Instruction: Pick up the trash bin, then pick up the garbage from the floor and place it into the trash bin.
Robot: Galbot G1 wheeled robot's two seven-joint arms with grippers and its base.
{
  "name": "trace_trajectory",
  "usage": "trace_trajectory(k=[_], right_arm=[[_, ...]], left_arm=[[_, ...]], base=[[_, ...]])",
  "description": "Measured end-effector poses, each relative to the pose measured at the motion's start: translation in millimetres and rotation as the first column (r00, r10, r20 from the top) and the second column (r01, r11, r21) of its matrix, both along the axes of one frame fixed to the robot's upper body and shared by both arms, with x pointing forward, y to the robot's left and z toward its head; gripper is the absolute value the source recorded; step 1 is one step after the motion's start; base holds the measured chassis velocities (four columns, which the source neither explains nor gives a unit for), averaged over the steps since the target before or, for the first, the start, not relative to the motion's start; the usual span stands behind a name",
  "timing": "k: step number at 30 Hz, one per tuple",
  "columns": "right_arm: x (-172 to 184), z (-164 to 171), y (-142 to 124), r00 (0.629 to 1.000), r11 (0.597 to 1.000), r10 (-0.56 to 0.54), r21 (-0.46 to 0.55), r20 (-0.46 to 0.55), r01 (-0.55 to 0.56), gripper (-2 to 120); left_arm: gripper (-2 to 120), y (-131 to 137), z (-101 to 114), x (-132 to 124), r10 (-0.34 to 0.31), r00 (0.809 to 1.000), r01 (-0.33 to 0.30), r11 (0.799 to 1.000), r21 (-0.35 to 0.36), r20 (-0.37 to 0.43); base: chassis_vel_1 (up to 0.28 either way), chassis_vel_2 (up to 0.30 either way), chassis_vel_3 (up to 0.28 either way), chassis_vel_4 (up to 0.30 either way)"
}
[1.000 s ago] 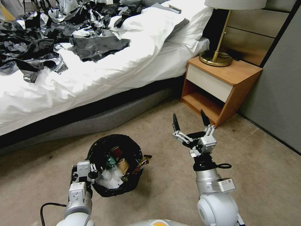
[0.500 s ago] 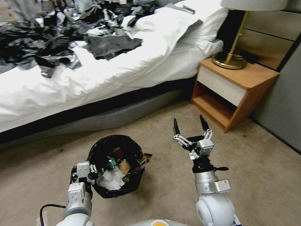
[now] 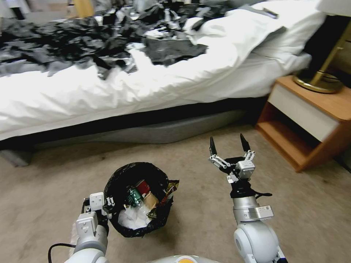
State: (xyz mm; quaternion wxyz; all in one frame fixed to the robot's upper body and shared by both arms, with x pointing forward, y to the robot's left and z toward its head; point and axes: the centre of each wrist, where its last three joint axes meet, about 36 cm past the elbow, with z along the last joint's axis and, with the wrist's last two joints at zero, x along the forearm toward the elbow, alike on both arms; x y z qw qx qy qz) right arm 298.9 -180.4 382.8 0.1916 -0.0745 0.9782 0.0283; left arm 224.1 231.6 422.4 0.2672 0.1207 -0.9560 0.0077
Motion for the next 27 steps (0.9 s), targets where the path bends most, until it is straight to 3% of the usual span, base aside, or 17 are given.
trace_trajectory(k=[27], right_arm=[[-0.2, -6.1, 4.1, 0.999, 1.0, 0.025, -0.01, -0.021, -0.025, 100]], left_arm=[[1, -0.5, 4.5, -1.3, 0.008, 1.0, -0.009, 0.999, -0.046, -0.021]], base=[[0.128, 0.124, 0.127, 0.126]])
